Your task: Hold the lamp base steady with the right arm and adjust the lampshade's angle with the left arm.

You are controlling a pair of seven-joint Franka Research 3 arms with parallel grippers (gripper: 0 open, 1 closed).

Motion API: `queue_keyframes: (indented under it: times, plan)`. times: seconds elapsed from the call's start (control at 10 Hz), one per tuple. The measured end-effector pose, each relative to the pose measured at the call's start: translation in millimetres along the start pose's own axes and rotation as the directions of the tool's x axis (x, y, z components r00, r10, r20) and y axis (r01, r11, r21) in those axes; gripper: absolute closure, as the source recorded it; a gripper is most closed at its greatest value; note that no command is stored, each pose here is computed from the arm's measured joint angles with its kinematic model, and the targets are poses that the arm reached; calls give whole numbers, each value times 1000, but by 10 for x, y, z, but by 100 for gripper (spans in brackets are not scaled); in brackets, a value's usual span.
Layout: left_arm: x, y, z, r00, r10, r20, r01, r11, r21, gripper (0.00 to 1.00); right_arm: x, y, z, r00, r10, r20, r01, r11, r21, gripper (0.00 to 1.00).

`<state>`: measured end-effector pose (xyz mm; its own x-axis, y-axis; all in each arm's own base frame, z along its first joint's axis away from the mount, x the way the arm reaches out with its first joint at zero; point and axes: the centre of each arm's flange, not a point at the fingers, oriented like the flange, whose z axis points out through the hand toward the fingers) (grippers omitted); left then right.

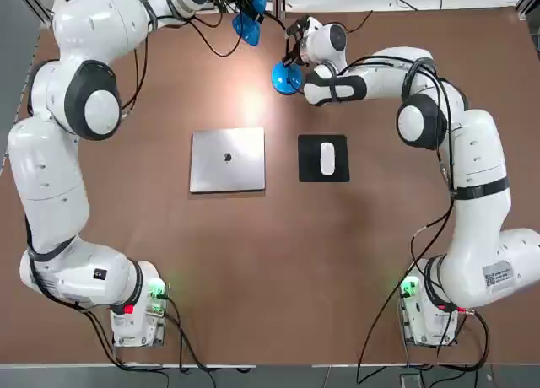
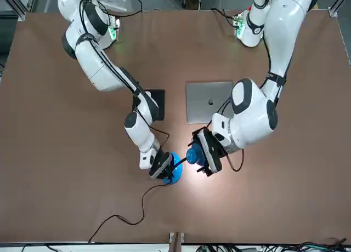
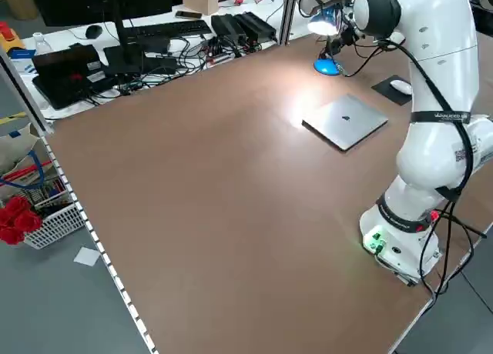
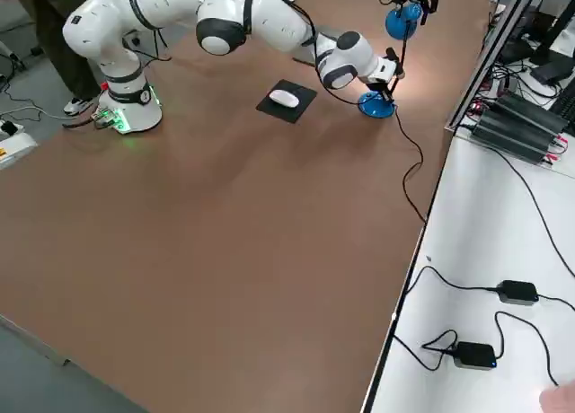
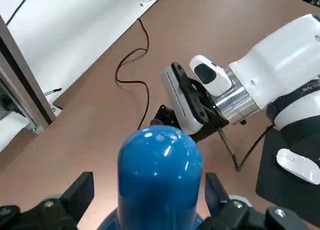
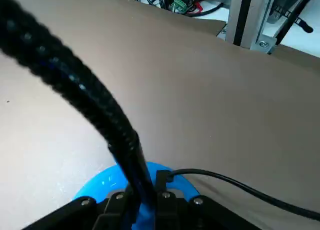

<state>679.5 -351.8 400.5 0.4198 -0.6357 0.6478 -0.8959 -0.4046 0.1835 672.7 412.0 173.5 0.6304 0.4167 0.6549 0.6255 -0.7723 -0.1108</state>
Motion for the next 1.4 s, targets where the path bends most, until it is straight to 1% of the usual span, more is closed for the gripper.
queue_keyframes:
  times: [0.3, 0.4, 0.5, 0.7, 1.2, 1.4]
  plan:
    - [33, 40, 30, 1000, 7, -3, -7, 1000, -3, 8, 0, 0, 0, 1000, 0, 0, 0, 1000, 0, 85]
    - [75, 61, 20, 1000, 11, -8, -11, 1000, -2, 11, 0, 0, 0, 1000, 0, 0, 0, 1000, 0, 85]
    - [100, 68, 8, 1000, 14, -12, -14, 1000, -1, 18, 0, 0, 0, 1000, 0, 0, 0, 1000, 0, 85]
    - [104, 65, 4, 1000, 13, -14, -13, 1000, 0, 23, 0, 0, 0, 1000, 0, 0, 0, 1000, 0, 85]
    - [104, 62, 7, 1000, 12, -14, -12, 1000, 0, 26, 1, 1, 0, 1000, 0, 0, 0, 1000, 0, 85]
    - [110, 67, 7, 1000, -9, -14, 9, 1000, 0, 26, 1, 1, 0, 1000, 0, 0, 0, 1000, 0, 85]
